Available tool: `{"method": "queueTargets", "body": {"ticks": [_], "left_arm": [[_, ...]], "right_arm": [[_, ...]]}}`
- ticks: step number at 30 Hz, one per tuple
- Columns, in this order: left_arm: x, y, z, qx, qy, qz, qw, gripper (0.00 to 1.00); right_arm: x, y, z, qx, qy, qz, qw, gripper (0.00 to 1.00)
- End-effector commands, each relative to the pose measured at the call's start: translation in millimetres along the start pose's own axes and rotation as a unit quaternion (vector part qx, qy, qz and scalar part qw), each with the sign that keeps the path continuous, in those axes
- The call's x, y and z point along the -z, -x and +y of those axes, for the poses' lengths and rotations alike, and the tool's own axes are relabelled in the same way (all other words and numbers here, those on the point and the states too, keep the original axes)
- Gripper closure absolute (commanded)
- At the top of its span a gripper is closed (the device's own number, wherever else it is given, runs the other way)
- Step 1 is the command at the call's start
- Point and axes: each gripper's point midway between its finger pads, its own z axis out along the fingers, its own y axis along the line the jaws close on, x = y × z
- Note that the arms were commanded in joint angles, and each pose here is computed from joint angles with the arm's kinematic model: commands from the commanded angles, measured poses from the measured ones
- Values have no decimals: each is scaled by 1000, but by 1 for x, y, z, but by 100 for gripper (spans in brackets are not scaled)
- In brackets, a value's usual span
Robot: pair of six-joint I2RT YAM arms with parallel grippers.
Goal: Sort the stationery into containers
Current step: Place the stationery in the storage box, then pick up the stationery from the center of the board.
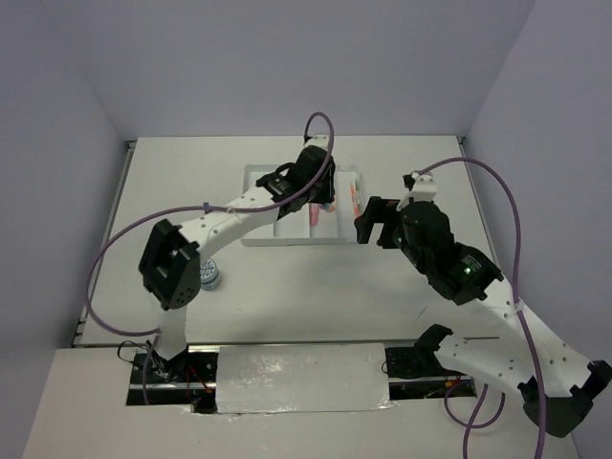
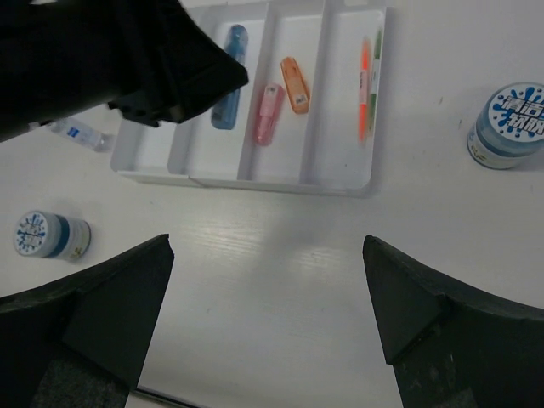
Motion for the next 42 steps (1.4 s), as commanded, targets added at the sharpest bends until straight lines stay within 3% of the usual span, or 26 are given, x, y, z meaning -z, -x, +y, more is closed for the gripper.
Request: {"method": "queueTargets", "body": {"ticks": [1, 6, 11, 12, 13, 16, 17, 22, 26, 29, 34, 35, 37, 42], "left_arm": [[-37, 16, 5, -6, 20, -2, 1000, 78], [-86, 2, 25, 7, 37, 32, 999, 72], [-104, -11, 43, 33, 50, 49, 997, 54], [-106, -13, 47, 36, 50, 52, 997, 49], [-106, -13, 45, 38, 43, 53, 997, 34], [-103, -12, 44, 37, 39, 55, 997, 3], [-96, -5, 41, 38, 34, 49, 998, 1], [-55, 30, 36, 44, 25, 1, 999, 1], [30, 73, 53, 50, 66, -52, 995, 1], [94, 80, 78, 43, 109, -65, 991, 1], [169, 49, 117, 23, 155, -32, 987, 1], [190, 37, 126, 29, 148, -39, 988, 1], [223, 34, 123, 39, 99, -69, 992, 1], [254, -10, 151, 20, 107, -56, 992, 1]], "right_arm": [[14, 16, -8, -30, -14, -35, 999, 0], [20, 10, -19, -16, -28, -28, 999, 0], [22, 7, -22, -11, -27, -30, 999, 0], [21, 6, -21, -10, -26, -27, 999, 0], [20, 7, -20, -9, -25, -27, 999, 0], [15, 4, -17, -5, -22, -20, 1000, 0], [12, 2, -17, -4, -23, -17, 1000, 0], [-5, -6, -17, 1, -33, 2, 999, 0], [-32, -1, -52, -18, -82, 20, 996, 0], [-55, -1, -73, -23, -111, 53, 992, 0], [-94, 3, -141, -37, -223, 87, 970, 0], [-109, -10, -154, -37, -238, 114, 964, 0], [-123, -4, -171, -45, -254, 112, 960, 0], [-152, -3, -201, -49, -287, 112, 950, 0]]}}
